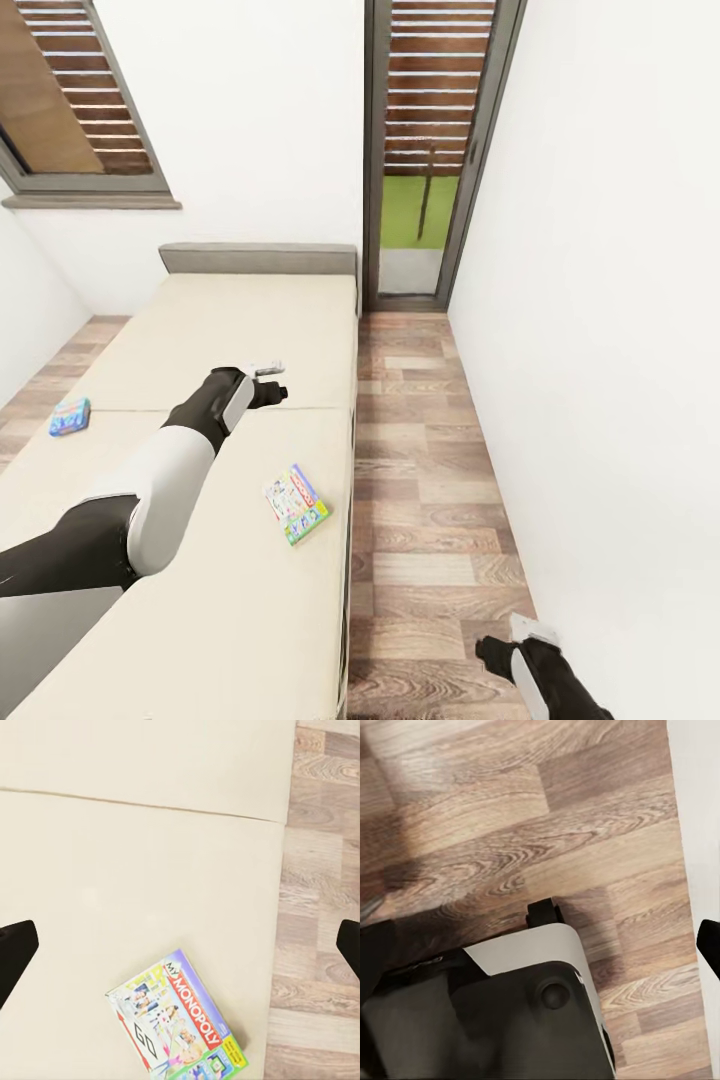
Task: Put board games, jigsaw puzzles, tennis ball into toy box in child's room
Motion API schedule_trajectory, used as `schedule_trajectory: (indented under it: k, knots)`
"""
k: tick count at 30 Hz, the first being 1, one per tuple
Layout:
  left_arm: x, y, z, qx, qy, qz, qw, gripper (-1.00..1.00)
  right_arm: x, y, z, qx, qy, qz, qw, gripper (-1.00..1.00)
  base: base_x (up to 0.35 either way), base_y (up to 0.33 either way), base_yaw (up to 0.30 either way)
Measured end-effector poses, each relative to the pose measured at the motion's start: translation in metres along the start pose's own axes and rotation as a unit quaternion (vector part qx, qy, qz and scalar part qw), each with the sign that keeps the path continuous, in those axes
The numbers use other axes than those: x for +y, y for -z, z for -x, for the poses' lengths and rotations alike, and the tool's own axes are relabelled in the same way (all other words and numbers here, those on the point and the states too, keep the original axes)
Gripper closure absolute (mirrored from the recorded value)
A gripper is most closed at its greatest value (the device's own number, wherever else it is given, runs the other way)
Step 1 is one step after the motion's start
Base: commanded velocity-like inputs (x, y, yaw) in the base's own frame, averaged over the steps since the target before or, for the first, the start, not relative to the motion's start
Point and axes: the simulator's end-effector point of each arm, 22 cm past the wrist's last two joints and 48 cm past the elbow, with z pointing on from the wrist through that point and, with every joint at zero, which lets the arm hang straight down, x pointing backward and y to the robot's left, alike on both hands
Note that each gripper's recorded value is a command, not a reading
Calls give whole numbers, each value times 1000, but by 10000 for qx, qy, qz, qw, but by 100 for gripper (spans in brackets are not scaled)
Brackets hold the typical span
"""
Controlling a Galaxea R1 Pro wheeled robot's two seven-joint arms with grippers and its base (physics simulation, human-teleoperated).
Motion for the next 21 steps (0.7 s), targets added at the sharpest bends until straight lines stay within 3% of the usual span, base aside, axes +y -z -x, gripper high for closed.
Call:
schedule_trajectory:
  k: [3,4,10,17,21]
  knots:
    - [0,-3,-3,30,-1,-1,10000,-100,23,12,24,-19,-2,144,9999,-100,0,0,0]
    - [0,-4,-4,42,-2,-2,10000,-100,40,25,51,-161,-4,262,9995,-100,0,0,0]
    - [0,-9,-10,103,-5,-14,9999,-100,68,59,120,-750,132,435,9961,-100,0,0,0]
    - [-1,-16,-16,166,-9,-30,9999,-100,97,81,147,-1049,565,481,9917,-100,0,0,0]
    - [-6,-19,-21,212,-18,-70,9997,-100,102,82,145,-993,700,367,9919,-100,0,0,0]
